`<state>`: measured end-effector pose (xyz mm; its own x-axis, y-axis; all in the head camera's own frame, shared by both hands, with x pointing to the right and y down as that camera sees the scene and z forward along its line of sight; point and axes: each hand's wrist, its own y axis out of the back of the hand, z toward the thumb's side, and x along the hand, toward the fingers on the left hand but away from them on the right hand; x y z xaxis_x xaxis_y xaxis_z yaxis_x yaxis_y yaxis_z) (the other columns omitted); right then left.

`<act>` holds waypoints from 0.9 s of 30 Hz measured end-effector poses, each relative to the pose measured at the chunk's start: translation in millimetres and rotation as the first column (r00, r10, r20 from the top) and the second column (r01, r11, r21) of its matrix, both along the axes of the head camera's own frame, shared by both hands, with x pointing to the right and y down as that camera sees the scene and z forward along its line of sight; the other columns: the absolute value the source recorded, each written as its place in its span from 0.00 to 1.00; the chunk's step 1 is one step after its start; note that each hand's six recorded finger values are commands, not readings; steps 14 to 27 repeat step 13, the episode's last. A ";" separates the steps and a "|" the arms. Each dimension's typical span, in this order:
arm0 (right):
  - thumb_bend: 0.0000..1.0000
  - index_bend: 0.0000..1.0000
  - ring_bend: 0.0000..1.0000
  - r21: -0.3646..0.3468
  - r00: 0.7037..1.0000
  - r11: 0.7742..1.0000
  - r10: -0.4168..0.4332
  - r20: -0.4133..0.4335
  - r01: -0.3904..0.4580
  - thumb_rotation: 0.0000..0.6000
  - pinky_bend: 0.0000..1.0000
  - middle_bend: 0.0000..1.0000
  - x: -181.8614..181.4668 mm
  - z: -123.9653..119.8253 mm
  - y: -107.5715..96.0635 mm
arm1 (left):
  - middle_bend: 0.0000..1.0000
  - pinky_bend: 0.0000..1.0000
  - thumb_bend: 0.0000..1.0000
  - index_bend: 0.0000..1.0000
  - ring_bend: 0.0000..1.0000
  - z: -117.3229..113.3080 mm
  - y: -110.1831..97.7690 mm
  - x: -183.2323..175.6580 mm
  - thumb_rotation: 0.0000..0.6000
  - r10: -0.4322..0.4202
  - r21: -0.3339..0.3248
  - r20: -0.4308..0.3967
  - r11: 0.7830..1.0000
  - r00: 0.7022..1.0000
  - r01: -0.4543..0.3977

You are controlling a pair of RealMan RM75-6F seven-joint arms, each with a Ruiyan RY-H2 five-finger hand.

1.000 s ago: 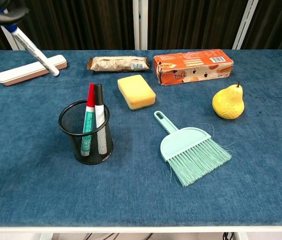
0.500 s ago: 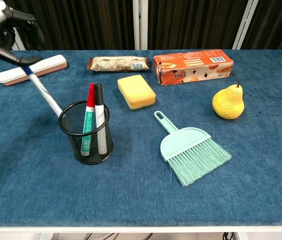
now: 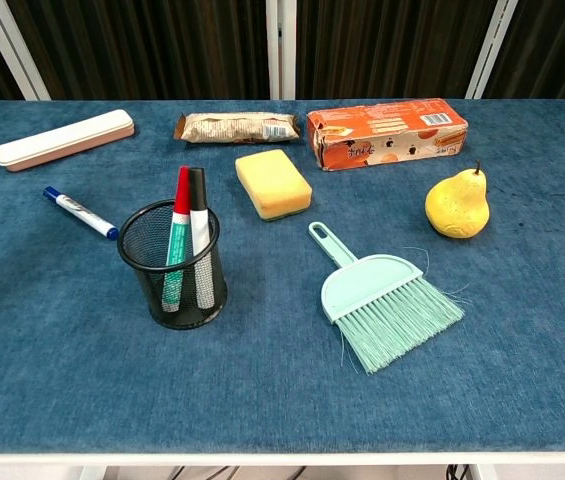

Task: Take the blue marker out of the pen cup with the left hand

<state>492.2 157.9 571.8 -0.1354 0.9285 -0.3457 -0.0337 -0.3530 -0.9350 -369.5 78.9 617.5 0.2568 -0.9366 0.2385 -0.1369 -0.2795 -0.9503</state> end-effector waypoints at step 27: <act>0.18 0.00 0.00 -0.010 0.999 0.999 -0.034 -0.009 0.034 1.00 0.00 0.00 -3.5 6.9 10.7 | 0.00 0.00 0.13 0.04 0.00 -21.0 98.3 -73.5 1.00 -0.070 -0.097 0.282 0.990 0.957 0.101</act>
